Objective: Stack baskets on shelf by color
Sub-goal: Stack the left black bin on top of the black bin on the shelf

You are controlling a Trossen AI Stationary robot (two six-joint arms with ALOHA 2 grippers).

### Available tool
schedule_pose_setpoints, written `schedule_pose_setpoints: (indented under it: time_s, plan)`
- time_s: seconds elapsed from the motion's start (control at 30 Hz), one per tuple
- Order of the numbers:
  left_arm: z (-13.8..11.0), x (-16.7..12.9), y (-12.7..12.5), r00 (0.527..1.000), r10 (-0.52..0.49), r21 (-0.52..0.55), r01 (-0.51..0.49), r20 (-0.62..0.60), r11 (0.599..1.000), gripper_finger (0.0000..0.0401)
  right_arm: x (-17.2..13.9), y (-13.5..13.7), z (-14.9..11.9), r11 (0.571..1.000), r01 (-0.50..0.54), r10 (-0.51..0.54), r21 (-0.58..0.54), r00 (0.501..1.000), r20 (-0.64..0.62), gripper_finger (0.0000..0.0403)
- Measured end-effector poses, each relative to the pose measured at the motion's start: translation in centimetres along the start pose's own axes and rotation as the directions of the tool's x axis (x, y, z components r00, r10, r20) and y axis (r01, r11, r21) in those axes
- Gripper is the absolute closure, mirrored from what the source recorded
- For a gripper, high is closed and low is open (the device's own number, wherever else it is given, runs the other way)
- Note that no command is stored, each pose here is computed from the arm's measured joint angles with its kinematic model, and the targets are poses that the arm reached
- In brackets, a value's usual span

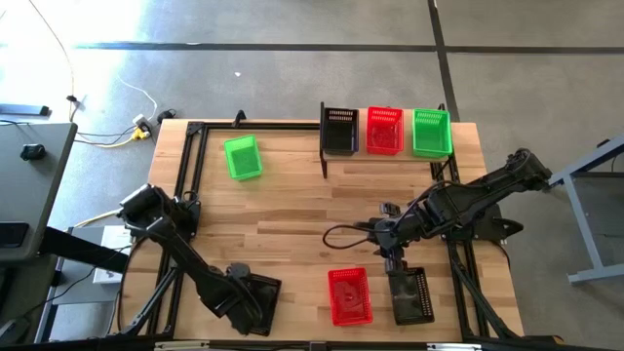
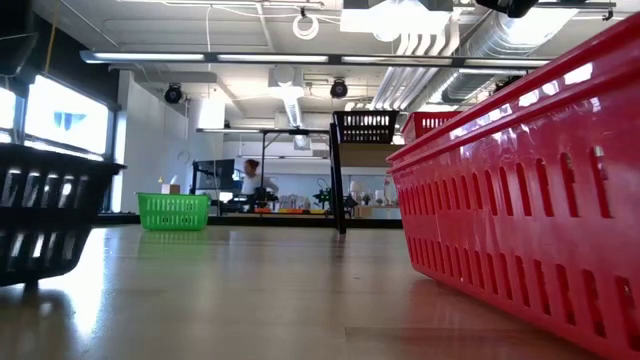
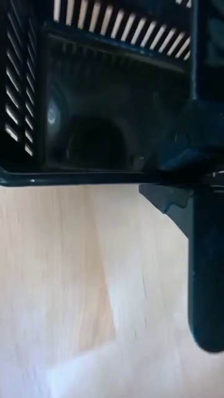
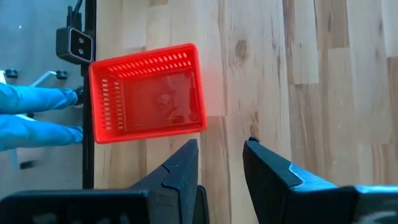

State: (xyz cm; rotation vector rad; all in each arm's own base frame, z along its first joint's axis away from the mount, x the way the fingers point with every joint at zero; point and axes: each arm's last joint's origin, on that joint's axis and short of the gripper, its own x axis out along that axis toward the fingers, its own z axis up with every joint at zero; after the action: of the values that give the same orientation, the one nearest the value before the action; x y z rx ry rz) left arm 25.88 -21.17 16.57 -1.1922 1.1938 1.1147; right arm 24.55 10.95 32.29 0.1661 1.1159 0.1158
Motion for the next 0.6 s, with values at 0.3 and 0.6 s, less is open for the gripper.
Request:
schedule_pose_setpoints:
  time_s: [0.3,0.6]
  plan:
    - [2.4,-2.0,-1.7,0.992,-0.124,-0.016,0.124,0.001,0.992,0.0397,0.0,-0.2,-0.3,0.997,0.016,-0.018,-0.074,0.999,-0.035,0.0291]
    - [6.8,-4.9,-2.5,0.981,-0.189,-0.046,0.191,0.049,0.981,0.0399,0.0,-0.2,-0.3,0.972,0.009,-0.017,-0.234,0.999,-0.029,0.0291]
